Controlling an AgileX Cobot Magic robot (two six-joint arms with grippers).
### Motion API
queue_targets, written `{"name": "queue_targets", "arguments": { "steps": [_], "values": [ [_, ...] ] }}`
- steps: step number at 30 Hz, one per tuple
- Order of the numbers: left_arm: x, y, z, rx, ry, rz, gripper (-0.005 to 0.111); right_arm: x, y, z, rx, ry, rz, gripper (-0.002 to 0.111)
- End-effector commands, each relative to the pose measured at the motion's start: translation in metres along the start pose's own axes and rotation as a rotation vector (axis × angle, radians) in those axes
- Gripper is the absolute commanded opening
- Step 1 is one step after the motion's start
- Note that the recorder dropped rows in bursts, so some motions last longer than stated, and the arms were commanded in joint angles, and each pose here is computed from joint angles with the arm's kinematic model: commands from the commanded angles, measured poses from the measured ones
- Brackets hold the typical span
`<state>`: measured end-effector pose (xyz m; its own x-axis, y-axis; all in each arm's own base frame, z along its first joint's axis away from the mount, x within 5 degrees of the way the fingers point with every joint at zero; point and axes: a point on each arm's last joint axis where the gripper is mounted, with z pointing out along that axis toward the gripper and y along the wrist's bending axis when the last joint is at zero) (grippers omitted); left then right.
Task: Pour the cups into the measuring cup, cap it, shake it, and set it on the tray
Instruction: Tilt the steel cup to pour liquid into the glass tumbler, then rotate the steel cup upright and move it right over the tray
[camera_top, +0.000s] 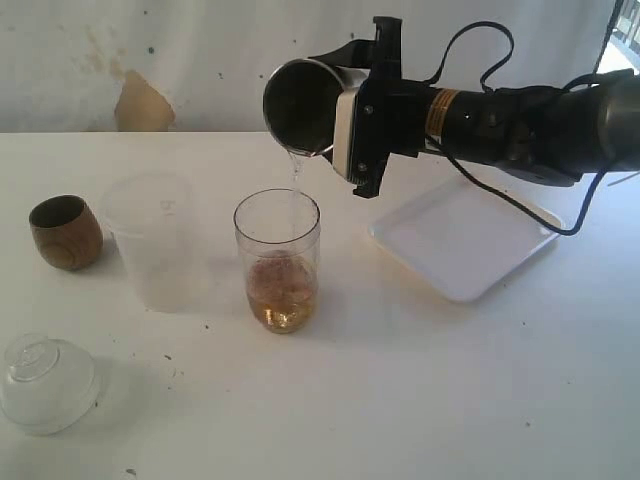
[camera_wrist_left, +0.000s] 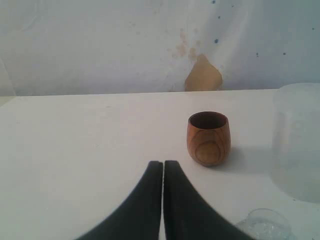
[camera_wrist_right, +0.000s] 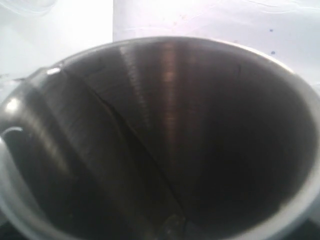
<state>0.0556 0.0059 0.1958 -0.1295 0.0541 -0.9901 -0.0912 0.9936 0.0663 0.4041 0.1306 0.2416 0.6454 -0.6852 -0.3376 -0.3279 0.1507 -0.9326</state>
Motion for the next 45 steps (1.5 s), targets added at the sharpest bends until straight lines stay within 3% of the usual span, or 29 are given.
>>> {"name": "queue_targets", "arguments": {
  "steps": [1, 12, 17, 21, 27, 34, 45],
  "values": [
    [0.001, 0.0, 0.0, 0.0, -0.009, -0.008, 0.001, -0.005, -0.012, -0.002, 0.048, -0.018, -0.025, 0.0],
    [0.001, 0.0, 0.0, 0.0, -0.009, -0.006, 0.001, -0.003, -0.011, -0.002, 0.036, 0.006, 0.019, 0.0],
    [0.001, 0.0, 0.0, 0.0, -0.009, -0.006, 0.001, -0.003, -0.011, -0.002, 0.038, -0.001, 0.384, 0.0],
    [0.001, 0.0, 0.0, 0.0, -0.009, -0.006, 0.001, 0.01, -0.006, 0.002, 0.102, 0.049, 0.823, 0.0],
    [0.001, 0.0, 0.0, 0.0, -0.009, -0.006, 0.001, 0.025, 0.007, 0.009, 0.172, 0.066, 1.079, 0.0],
    [0.001, 0.0, 0.0, 0.0, -0.009, -0.006, 0.001, 0.051, 0.041, 0.036, 0.143, 0.073, 1.232, 0.0],
    [0.001, 0.0, 0.0, 0.0, -0.009, -0.006, 0.001, 0.077, 0.074, 0.06, 0.116, 0.105, 1.254, 0.0]
  ]
}}
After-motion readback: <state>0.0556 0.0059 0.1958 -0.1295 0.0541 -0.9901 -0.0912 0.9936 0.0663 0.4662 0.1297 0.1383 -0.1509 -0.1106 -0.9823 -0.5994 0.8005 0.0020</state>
